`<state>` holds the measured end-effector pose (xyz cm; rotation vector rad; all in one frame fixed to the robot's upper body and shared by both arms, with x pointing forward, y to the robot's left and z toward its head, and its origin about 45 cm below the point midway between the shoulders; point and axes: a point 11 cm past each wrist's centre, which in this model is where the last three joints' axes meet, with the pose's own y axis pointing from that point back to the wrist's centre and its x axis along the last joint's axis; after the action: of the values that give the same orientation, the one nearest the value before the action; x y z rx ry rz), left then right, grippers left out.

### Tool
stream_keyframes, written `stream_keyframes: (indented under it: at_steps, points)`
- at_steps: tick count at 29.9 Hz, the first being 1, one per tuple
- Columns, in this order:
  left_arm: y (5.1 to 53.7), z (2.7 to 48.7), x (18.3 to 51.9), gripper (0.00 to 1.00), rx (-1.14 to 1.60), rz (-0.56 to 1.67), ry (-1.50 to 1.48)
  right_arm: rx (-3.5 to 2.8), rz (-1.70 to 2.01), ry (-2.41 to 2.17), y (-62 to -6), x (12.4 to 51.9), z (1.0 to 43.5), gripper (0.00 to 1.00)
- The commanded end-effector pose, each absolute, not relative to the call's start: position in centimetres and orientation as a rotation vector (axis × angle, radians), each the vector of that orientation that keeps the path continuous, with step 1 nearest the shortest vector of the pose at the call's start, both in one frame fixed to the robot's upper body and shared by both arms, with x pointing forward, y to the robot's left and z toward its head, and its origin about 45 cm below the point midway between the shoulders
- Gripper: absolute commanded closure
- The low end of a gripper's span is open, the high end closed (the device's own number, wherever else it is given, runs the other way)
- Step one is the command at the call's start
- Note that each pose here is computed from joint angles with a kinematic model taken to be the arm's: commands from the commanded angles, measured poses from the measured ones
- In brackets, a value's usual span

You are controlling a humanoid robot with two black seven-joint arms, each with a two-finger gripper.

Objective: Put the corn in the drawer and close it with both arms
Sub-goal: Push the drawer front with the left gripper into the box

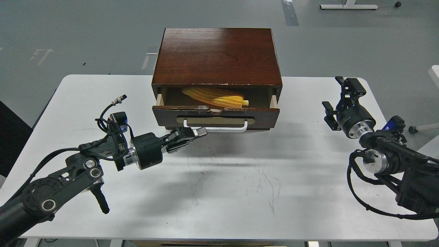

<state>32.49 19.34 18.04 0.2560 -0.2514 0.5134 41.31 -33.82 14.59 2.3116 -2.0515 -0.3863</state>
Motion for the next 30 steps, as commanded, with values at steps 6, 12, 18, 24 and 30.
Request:
stream_keyframes:
  at_steps: [6,12,18,24,30]
  points:
    - [19.3,17.8,33.8,1.00,0.263,0.537,-0.251,2.307,-0.388,-2.053,-33.9,41.2,14.5,0.03]
    - [19.2,17.9,34.7,1.00,0.268,0.549,-0.255,2.307,-0.388,-2.053,-33.9,41.2,14.5,0.03]
    - [20.0,17.8,35.6,1.00,0.271,0.583,-0.241,2.301,-0.395,-2.052,-34.0,41.0,14.2,0.03]
    - [20.5,18.2,37.1,1.00,0.267,0.632,-0.240,2.295,-0.401,-2.050,-34.0,40.8,13.9,0.03]
    - [21.0,18.0,37.7,1.00,0.278,0.654,-0.234,2.293,-0.404,-2.051,-34.0,40.7,13.8,0.03]
